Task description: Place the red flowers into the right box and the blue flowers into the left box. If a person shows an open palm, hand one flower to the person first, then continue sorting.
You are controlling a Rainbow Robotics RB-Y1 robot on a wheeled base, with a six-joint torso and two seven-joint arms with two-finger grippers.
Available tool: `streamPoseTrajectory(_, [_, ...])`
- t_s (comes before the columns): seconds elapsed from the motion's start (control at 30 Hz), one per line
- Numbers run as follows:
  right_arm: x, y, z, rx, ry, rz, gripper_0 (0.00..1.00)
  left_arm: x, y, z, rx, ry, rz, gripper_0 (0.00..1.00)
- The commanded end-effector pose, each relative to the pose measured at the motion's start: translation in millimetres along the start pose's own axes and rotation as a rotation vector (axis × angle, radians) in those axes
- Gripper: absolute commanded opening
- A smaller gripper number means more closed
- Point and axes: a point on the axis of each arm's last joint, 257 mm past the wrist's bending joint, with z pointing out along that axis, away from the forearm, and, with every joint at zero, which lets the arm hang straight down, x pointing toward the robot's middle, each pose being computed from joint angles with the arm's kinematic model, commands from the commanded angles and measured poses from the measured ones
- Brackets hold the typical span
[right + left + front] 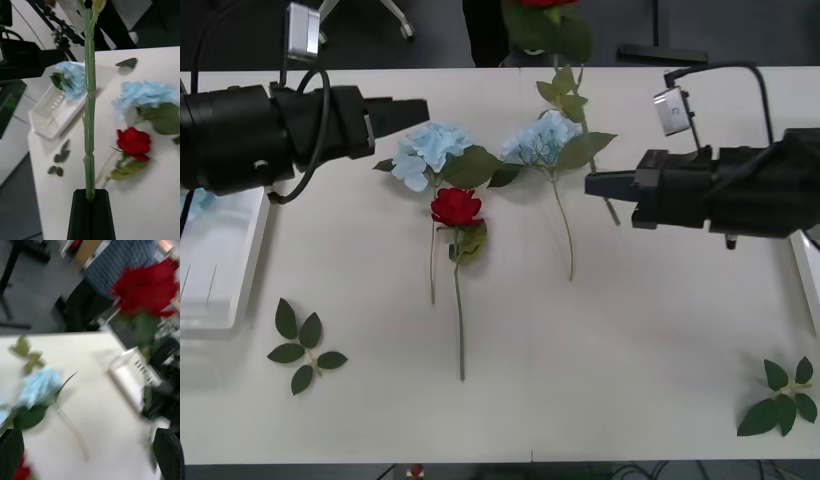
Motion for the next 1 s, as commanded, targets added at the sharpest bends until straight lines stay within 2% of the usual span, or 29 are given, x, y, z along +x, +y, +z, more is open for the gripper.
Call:
streamPoseTrajectory(0.03, [-32.2, -36.3, -46.4, 0.139, 0.027, -0.084, 0.00, 35.4, 56.0, -17.3, -0.168, 0.147, 0.020, 1.00])
streamPoseTrajectory(0.2, [-42.8, -102.6, -120.1, 0.366, 0.111, -0.150, 0.00, 82.0, 142.7, -52.6, -0.457, 0.294, 0.001, 1.00])
streamPoseTrajectory(0.4, [-48.0, -164.8, -213.0, 0.598, 0.227, -0.183, 0.00, 100.2, 198.1, -82.2, -0.729, 0.370, 0.032, 1.00])
streamPoseTrajectory(0.67, [-33.1, -219.0, -325.0, 0.824, 0.345, -0.116, 0.00, 101.4, 198.4, -48.9, -0.831, 0.347, 0.024, 1.00])
streamPoseTrajectory(1.0, [-13.1, -240.2, -403.5, 0.975, 0.389, -0.042, 0.00, 112.2, 171.8, 15.3, -0.769, 0.320, 0.127, 1.00])
